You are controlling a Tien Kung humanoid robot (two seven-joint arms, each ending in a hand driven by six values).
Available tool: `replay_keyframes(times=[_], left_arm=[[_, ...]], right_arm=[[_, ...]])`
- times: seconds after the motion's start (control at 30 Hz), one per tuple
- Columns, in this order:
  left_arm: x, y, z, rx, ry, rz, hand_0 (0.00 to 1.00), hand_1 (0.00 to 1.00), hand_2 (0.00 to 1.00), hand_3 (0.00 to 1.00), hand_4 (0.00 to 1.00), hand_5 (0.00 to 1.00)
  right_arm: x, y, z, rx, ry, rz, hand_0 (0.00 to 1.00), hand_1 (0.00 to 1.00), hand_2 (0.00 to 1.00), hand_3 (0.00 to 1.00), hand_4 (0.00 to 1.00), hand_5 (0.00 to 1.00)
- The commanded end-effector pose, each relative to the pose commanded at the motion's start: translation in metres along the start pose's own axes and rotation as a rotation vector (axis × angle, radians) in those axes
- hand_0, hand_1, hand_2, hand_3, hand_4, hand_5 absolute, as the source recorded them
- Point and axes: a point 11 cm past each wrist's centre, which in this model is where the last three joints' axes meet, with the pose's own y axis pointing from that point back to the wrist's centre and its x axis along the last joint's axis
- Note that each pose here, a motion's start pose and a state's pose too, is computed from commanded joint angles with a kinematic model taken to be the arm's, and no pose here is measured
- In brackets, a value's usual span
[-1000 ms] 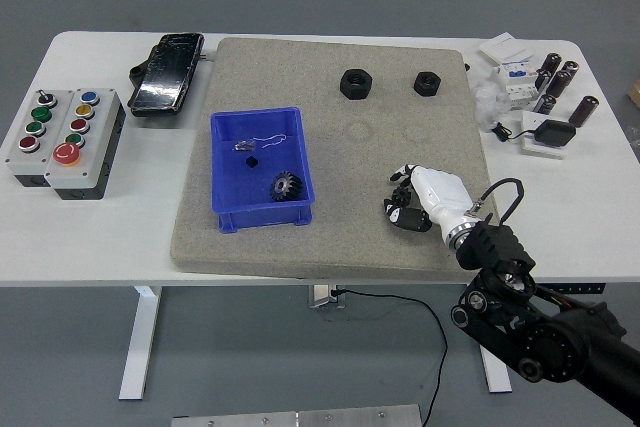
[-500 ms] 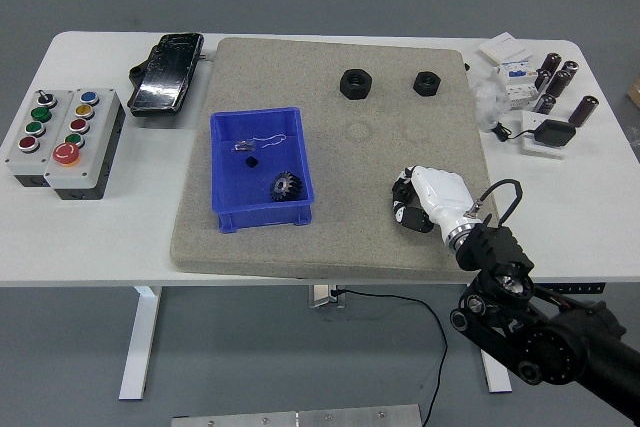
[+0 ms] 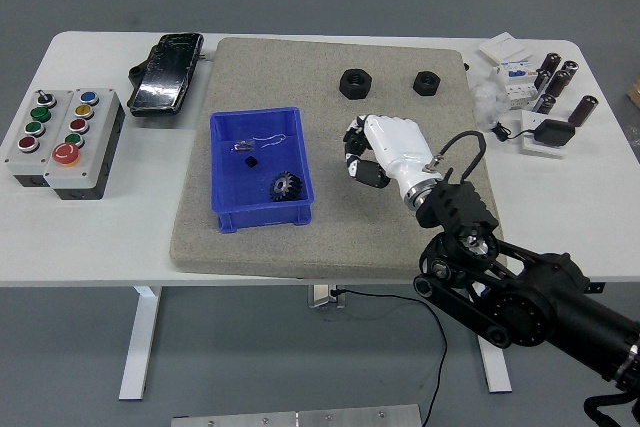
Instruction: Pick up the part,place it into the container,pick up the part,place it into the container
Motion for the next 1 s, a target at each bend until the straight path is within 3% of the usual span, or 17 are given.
replay_keyframes(times=[0.13, 0.17, 0.37, 0.4, 0.57, 0.6, 0.77, 1.0], left_arm=[[0.000, 0.000, -0.001, 0.003, -0.002, 0.000, 0.661, 0.624, 0.583, 0.615, 0.711, 0.365], [0.000, 0.000, -0.001, 0.004, -0.003, 0.000, 0.661, 0.624, 0.583, 0.615, 0.711, 0.365], [0.001, 0.000, 0.000, 0.004, -0.004, 0.002, 0.661, 0.624, 0.583, 0.615, 0.711, 0.365], [0.001, 0.000, 0.000, 0.004, -0.005, 0.002, 0.661, 0.624, 0.583, 0.615, 0.712, 0.366], [0.000, 0.000, 0.001, 0.003, -0.005, 0.000, 0.661, 0.624, 0.583, 0.615, 0.712, 0.366], [0.000, 0.000, 0.001, 0.003, -0.005, -0.001, 0.661, 0.624, 0.583, 0.615, 0.713, 0.367], [-0.001, 0.000, 0.002, 0.002, -0.005, -0.002, 0.661, 0.624, 0.583, 0.615, 0.713, 0.367], [0.000, 0.000, 0.001, 0.003, -0.004, 0.000, 0.662, 0.624, 0.583, 0.615, 0.713, 0.369]], right_arm=[[-0.004, -0.003, -0.039, 0.098, -0.035, 0.002, 0.600, 0.517, 0.396, 0.405, 0.248, 0.002], [-0.008, -0.002, -0.047, 0.122, -0.035, -0.005, 0.639, 0.662, 0.620, 0.613, 0.496, 0.012], [-0.030, 0.002, -0.069, 0.185, 0.033, -0.060, 0.639, 0.662, 0.620, 0.613, 0.496, 0.012], [-0.034, 0.003, -0.069, 0.185, 0.038, -0.071, 0.721, 0.781, 0.759, 0.707, 0.431, 0.225], [-0.047, 0.006, -0.066, 0.153, -0.007, -0.120, 0.721, 0.781, 0.759, 0.707, 0.431, 0.225], [-0.048, 0.006, -0.066, 0.149, -0.016, -0.125, 0.727, 0.801, 0.779, 0.732, 0.532, 0.290], [-0.052, 0.008, -0.066, 0.142, -0.045, -0.138, 0.727, 0.801, 0.779, 0.732, 0.532, 0.290], [-0.032, 0.007, -0.056, 0.114, -0.132, -0.076, 0.709, 0.768, 0.751, 0.721, 0.581, 0.331]])
